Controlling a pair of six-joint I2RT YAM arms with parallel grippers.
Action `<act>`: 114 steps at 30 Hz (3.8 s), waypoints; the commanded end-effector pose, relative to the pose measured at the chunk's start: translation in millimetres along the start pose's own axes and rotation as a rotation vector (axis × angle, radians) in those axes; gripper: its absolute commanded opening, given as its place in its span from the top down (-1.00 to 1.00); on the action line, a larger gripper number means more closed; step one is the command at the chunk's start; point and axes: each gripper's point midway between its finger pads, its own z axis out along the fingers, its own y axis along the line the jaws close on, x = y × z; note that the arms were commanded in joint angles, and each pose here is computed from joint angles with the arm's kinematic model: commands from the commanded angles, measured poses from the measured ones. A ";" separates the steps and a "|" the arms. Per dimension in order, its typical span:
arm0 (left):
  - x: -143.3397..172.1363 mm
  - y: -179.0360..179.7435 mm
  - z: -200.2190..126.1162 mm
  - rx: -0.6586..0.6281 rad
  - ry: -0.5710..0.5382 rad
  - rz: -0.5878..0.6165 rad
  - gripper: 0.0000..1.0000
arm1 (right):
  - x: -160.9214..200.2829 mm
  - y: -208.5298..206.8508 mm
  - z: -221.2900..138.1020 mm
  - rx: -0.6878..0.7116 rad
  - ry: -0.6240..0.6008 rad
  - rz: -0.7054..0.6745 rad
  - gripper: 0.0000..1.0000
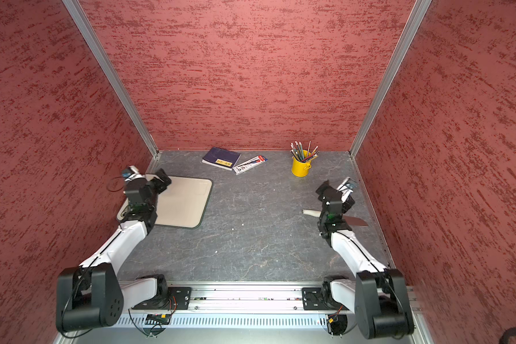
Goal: Align the knife with the edge of the cutting board
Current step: Move the work surface to the center of the board.
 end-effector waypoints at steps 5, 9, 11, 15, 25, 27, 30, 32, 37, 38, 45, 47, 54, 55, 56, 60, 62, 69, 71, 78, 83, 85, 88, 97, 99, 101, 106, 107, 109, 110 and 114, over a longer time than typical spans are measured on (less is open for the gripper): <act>61.4 52.1 -6.7 -0.182 0.426 -0.204 -1.00 | 36.2 9.1 1.7 -0.005 0.354 0.124 -0.97; 96.0 71.1 -5.3 -0.342 0.741 -0.132 -0.99 | 65.8 56.4 -1.9 -0.092 0.625 0.007 -0.97; 104.4 74.2 -5.5 -0.377 0.852 -0.077 -0.98 | 82.6 76.6 -12.1 -0.136 0.704 -0.046 -0.97; 98.7 71.6 -5.4 -0.350 0.852 0.001 -0.91 | 121.0 105.6 -39.4 -0.231 0.846 -0.069 -0.94; 75.5 106.8 34.7 -0.562 0.822 0.130 -0.89 | 190.7 140.3 -85.9 -0.306 1.098 -0.184 -0.86; 79.0 110.6 41.4 -0.578 0.831 0.109 -0.89 | 196.2 145.2 -88.5 -0.303 1.126 -0.171 -0.86; 97.7 98.1 54.3 -0.518 0.883 0.145 -0.83 | 198.7 154.3 -89.9 -0.306 1.151 -0.138 -0.86; 111.5 85.4 58.9 -0.496 0.913 0.203 -0.82 | 199.3 159.6 -90.1 -0.306 1.160 -0.120 -0.86; 156.2 35.7 48.4 -0.389 0.998 0.321 -0.81 | 196.5 175.2 -88.4 -0.320 1.161 -0.095 -0.87; 169.2 21.8 42.4 -0.349 1.023 0.338 -0.80 | 196.0 178.3 -88.5 -0.323 1.162 -0.087 -0.87; 263.9 -52.2 -9.2 -0.094 1.255 0.328 -0.56 | 190.2 195.1 -83.8 -0.337 1.140 -0.028 -0.87; 281.2 -53.5 -18.2 -0.097 1.290 0.355 -0.56 | 190.1 196.7 -82.8 -0.336 1.139 -0.017 -0.87; 305.3 -52.3 -32.2 -0.104 1.381 0.342 -0.56 | 193.5 192.4 -84.5 -0.323 1.145 -0.008 -0.88; 309.0 -54.2 -34.9 -0.098 1.391 0.342 -0.55 | 193.5 190.2 -84.4 -0.318 1.142 -0.012 -0.88; 312.9 -56.4 -37.8 -0.090 1.402 0.349 -0.55 | 192.9 188.9 -84.2 -0.315 1.136 -0.016 -0.88; 329.5 -62.6 -52.4 -0.080 1.436 0.375 -0.55 | 192.2 186.5 -83.6 -0.309 1.127 -0.018 -0.88; 339.5 -68.0 -62.3 -0.067 1.450 0.398 -0.55 | 192.2 187.1 -83.8 -0.310 1.128 -0.017 -0.88; 365.0 -83.1 -86.1 -0.035 1.489 0.435 -0.54 | 193.5 185.3 -82.5 -0.300 1.126 -0.016 -0.88; 372.7 -102.4 -95.9 0.026 1.513 0.407 -0.54 | 193.3 183.5 -81.9 -0.295 1.122 -0.019 -0.88; 416.5 -217.1 -164.2 0.368 1.633 0.374 -0.52 | 202.5 168.6 -77.6 -0.251 1.123 -0.043 -0.89; 391.1 -263.5 -175.8 0.511 1.581 0.337 -0.53 | 208.1 155.5 -75.1 -0.200 1.113 -0.020 -0.89; 366.0 -257.6 -163.2 0.514 1.535 0.319 -0.54 | 209.8 154.3 -75.7 -0.203 1.115 -0.017 -0.89; 324.2 -229.3 -128.7 0.444 1.478 0.217 -0.55 | 216.6 150.3 -77.8 -0.201 1.141 -0.034 -0.89; 225.2 -88.5 -33.1 0.058 1.285 0.042 -0.55 | 265.3 125.4 -93.3 -0.093 1.347 -0.076 -0.89; 216.0 -60.6 -23.8 -0.009 1.262 0.051 -0.56 | 275.6 122.8 -98.7 -0.084 1.379 -0.094 -0.89; 209.1 -39.9 -19.0 -0.052 1.250 0.049 -0.60 | 285.2 119.6 -104.6 -0.068 1.418 -0.107 -0.89; 204.3 -1.1 -10.2 -0.109 1.256 0.006 -0.66 | 299.8 113.9 -114.5 -0.052 1.474 -0.185 -0.90; 206.8 0.7 -10.1 -0.106 1.262 0.008 -0.66 | 301.1 112.7 -115.5 -0.049 1.470 -0.197 -0.90; 214.7 1.1 -11.4 -0.093 1.284 0.003 -0.66 | 302.7 111.3 -115.7 -0.043 1.470 -0.199 -0.91; 221.3 -0.7 -13.8 -0.077 1.303 -0.018 -0.66 | 304.0 110.6 -115.7 -0.040 1.474 -0.200 -0.91; 245.8 -11.0 -27.4 -0.034 1.354 -0.010 -0.65 | 306.3 110.3 -116.0 -0.044 1.482 -0.204 -0.91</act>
